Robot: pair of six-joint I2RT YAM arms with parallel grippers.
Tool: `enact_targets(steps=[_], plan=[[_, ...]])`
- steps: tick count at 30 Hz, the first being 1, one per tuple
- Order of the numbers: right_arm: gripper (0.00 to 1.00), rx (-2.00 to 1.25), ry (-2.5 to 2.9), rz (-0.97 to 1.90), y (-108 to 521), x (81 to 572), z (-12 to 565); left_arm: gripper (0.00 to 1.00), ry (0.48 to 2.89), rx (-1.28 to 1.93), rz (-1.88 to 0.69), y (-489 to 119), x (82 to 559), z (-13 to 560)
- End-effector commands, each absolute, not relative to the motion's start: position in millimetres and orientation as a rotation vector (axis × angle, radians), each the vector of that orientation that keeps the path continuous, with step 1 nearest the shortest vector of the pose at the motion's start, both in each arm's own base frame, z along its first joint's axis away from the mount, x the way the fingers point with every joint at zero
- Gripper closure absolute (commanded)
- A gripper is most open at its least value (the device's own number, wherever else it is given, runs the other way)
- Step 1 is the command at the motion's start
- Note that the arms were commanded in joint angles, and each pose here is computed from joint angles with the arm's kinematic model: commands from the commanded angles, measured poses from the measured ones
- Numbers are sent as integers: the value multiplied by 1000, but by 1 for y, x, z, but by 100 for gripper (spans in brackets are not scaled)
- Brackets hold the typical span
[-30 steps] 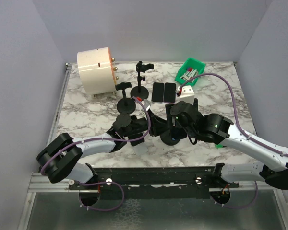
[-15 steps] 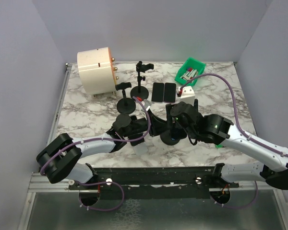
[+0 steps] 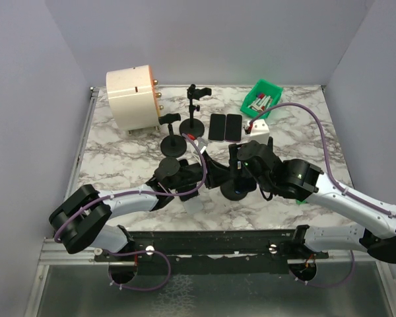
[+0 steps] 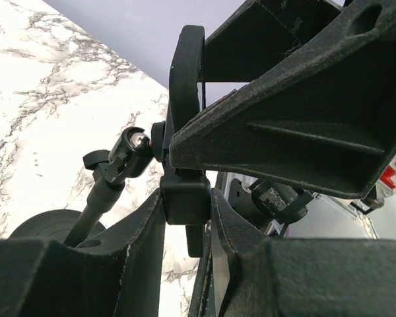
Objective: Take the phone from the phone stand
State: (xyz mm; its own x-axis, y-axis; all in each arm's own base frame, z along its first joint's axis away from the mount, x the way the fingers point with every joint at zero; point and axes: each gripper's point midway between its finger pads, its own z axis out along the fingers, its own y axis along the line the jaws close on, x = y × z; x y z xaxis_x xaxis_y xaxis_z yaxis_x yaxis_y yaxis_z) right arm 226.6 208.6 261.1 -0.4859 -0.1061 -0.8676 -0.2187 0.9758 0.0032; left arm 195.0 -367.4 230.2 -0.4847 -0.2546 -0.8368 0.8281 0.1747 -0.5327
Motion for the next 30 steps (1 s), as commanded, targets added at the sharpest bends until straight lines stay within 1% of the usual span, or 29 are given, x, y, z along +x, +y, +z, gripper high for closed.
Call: enact_targets(steps=[1,4,5,10,17,18,19,23,27,30], plan=[[49,-267,2071,192,216,225,267,100,1463,561,-1464,-366,198,247],[35,-267,2066,210,219,225,270,100,1468,563,-1458,-366,199,244],[32,-267,2064,216,220,225,272,100,1470,565,-1458,-366,199,244],[20,-267,2056,237,224,225,276,100,1467,570,-1457,-367,199,245],[7,-229,2031,277,222,225,288,100,1472,574,-1453,-367,199,244],[2,-207,2016,303,221,224,293,100,1475,574,-1453,-367,199,243],[1,-197,1995,330,222,224,296,100,1476,573,-1451,-367,200,243],[0,-197,1937,394,220,220,309,100,1479,572,-1453,-368,200,243],[0,-261,1987,309,215,220,305,100,1484,567,-1453,-368,200,243],[0,-283,2055,217,213,221,291,100,1488,562,-1450,-368,201,242]])
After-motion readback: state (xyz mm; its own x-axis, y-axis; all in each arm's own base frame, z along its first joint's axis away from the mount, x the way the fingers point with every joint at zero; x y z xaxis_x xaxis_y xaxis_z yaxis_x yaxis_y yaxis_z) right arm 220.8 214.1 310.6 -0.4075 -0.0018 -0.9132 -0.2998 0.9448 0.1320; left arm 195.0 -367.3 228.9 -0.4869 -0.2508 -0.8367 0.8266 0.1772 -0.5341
